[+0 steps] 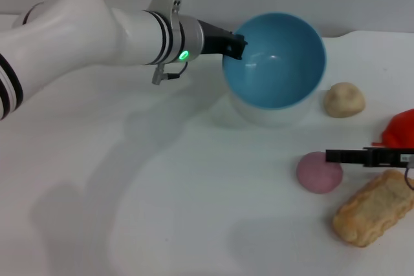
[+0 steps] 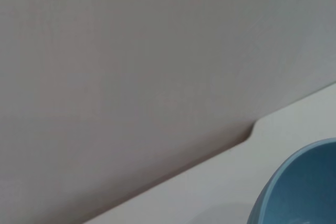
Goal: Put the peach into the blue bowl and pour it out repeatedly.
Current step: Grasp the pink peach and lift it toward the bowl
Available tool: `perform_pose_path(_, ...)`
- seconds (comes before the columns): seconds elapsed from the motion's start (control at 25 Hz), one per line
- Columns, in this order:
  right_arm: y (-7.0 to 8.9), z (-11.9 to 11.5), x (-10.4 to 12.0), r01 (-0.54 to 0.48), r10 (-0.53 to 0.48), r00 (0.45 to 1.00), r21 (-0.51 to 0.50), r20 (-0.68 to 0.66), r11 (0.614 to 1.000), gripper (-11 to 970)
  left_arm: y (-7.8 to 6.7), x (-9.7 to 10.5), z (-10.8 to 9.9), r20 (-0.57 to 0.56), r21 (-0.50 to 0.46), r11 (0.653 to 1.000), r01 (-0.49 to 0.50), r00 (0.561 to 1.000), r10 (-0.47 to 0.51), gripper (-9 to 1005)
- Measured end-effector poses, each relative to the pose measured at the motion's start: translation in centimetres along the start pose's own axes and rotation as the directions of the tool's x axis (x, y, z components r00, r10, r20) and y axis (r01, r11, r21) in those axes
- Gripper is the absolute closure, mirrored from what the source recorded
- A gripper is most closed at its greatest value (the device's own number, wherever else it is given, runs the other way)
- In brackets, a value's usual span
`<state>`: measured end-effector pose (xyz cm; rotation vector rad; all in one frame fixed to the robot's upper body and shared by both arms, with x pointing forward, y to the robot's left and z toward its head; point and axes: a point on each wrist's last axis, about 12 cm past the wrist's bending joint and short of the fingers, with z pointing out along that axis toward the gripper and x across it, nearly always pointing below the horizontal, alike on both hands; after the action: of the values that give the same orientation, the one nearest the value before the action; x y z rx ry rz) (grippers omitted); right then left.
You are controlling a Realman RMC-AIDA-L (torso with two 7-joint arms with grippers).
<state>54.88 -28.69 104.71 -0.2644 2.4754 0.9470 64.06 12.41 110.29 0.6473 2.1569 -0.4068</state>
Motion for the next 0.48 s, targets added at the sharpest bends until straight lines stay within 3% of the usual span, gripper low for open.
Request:
perform_pose_path(0.28,0.5,1.7,-0.1,0.001,-0.001,1.000,0.013,-0.015,1.000,327,-1.0,0.5,0.2,0.001,0.024,1.000,0.005,1.000,-0.005,997)
perform_pose_path(0.48,0.7,2.6,0.0,0.012,-0.010,0.999,0.026,-0.045,1.000,378,-1.5,0.5,0.2,-0.005,0.043,0.999,0.002,1.000,-0.001,996)
